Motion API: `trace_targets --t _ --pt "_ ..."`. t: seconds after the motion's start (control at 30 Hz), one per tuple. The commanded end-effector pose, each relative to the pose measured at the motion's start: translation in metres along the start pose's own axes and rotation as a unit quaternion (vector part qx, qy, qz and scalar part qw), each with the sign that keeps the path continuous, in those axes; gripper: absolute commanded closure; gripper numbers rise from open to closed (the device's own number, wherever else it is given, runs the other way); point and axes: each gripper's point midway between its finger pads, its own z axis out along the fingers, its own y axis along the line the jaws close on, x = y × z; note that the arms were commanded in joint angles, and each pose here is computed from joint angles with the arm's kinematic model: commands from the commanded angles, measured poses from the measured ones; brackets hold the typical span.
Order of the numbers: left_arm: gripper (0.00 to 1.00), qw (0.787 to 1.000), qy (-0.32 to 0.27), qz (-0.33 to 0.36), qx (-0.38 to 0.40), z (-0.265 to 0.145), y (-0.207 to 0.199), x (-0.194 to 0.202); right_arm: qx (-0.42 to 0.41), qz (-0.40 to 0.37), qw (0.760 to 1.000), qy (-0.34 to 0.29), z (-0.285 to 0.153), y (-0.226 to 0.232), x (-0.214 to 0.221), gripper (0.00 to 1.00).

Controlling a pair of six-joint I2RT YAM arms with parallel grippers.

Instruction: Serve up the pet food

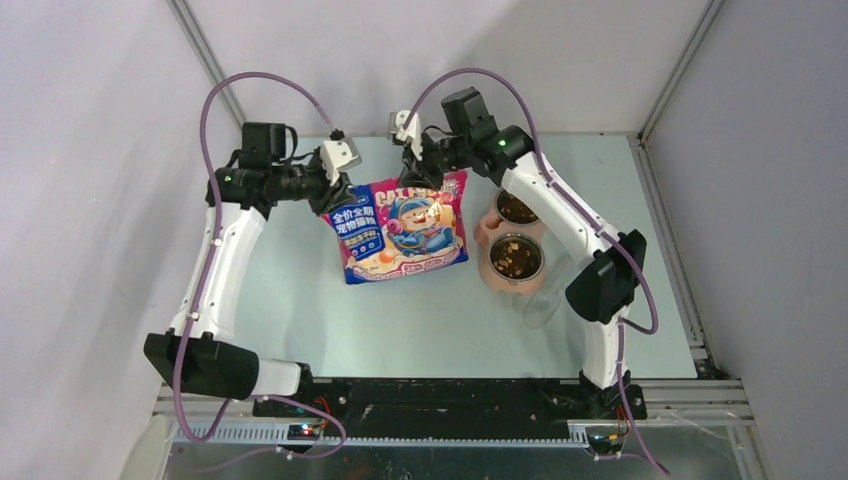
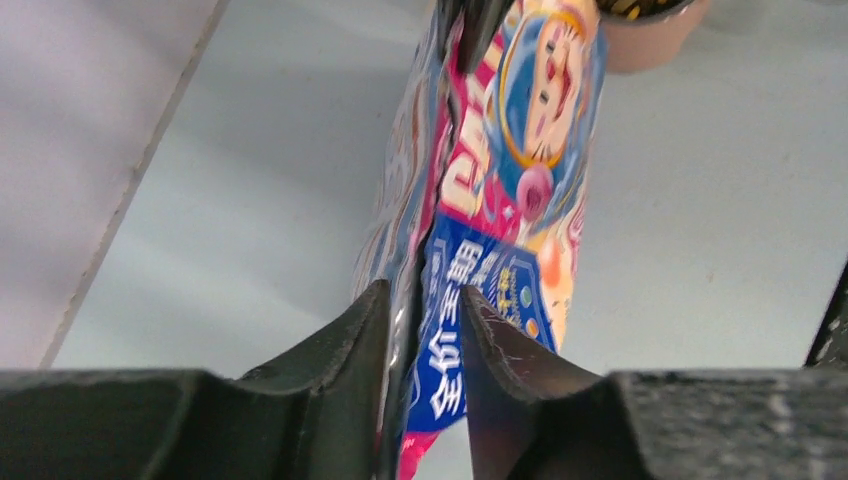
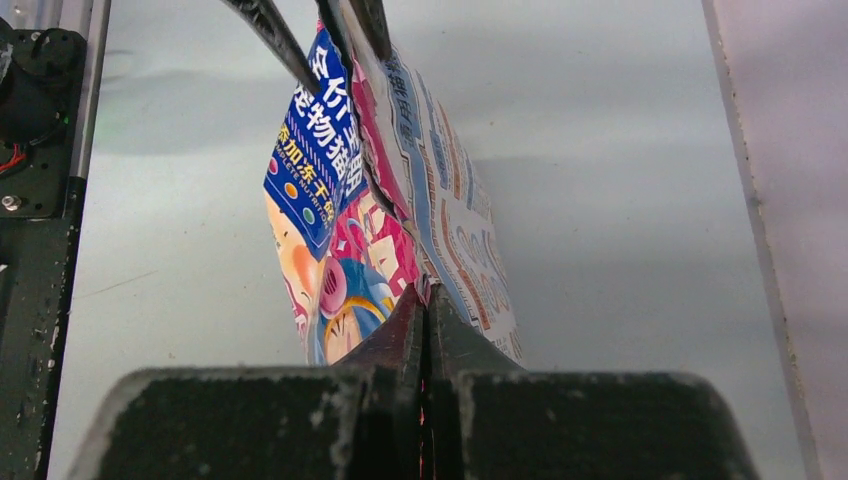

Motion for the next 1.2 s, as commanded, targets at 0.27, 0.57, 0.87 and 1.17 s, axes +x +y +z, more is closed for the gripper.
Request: trace_targets --t 0.27,0.57,0.87,1.17 --pt "1.00 0.999 0.008 0.030 -0.031 -0.017 0.003 0.011 -0.005 -0.086 0.993 -0.083 0.003 0.019 -0.033 0.83" --pt "1.00 0.998 -0.026 0.023 -0.053 -0.022 0.004 -0.004 -0.015 -0.088 0.994 -0.068 0.024 0.016 -0.037 0.94" --pt "1.00 0.997 -0.040 0.017 -0.056 -0.026 0.001 -0.012 0.007 -0.102 0.993 -0.057 0.027 0.010 -0.040 0.80" --pt "1.00 0.997 -0.056 0.004 -0.055 -0.027 -0.002 -0.019 0.029 -0.121 0.991 -0.039 0.050 0.011 -0.039 0.99"
